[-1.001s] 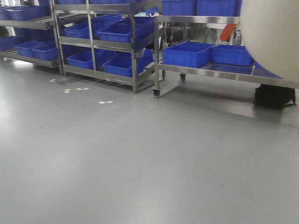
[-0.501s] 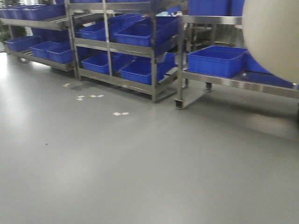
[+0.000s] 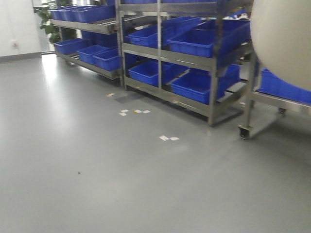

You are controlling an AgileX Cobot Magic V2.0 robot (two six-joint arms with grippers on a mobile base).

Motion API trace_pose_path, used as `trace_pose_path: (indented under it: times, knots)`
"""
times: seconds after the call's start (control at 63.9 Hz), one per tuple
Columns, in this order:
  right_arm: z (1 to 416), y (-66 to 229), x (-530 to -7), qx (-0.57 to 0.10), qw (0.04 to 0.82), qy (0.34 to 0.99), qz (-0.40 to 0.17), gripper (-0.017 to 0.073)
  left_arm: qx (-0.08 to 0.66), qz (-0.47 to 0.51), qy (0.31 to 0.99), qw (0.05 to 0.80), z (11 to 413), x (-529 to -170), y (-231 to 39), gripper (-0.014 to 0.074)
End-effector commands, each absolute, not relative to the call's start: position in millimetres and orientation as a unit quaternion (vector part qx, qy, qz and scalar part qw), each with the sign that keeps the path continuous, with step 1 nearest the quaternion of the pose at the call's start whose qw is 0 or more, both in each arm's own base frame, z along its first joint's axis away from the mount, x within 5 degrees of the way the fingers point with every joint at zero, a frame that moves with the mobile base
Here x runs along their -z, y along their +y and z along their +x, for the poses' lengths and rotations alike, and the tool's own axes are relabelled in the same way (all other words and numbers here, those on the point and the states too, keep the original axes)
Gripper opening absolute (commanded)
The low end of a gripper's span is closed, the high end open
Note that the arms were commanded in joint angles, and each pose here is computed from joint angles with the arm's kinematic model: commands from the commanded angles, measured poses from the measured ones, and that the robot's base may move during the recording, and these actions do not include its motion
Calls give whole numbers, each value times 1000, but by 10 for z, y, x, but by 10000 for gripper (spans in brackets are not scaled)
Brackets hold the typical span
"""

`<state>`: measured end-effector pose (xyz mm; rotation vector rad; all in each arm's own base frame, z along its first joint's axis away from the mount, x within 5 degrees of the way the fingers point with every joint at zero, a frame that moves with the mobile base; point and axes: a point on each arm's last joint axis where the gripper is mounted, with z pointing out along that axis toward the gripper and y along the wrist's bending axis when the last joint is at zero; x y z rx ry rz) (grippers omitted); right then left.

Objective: Move white bin to right shelf second layer
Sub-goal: 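Drive along the shelf rack toward the blue crate shelves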

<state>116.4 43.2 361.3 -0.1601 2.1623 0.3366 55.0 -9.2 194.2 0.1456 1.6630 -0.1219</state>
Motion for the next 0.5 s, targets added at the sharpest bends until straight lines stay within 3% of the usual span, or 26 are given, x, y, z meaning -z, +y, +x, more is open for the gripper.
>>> trace_pose_path:
  times: [0.0, 0.485]
  knots:
    - [1194, 437, -3764, -148, 502, 850, -61, 52, 60, 63, 713, 696, 554, -1934, -97, 85]
    - [1186, 435, -3745, -146, 492, 856, -62, 52, 60, 63, 713, 696, 554, -1934, -97, 85]
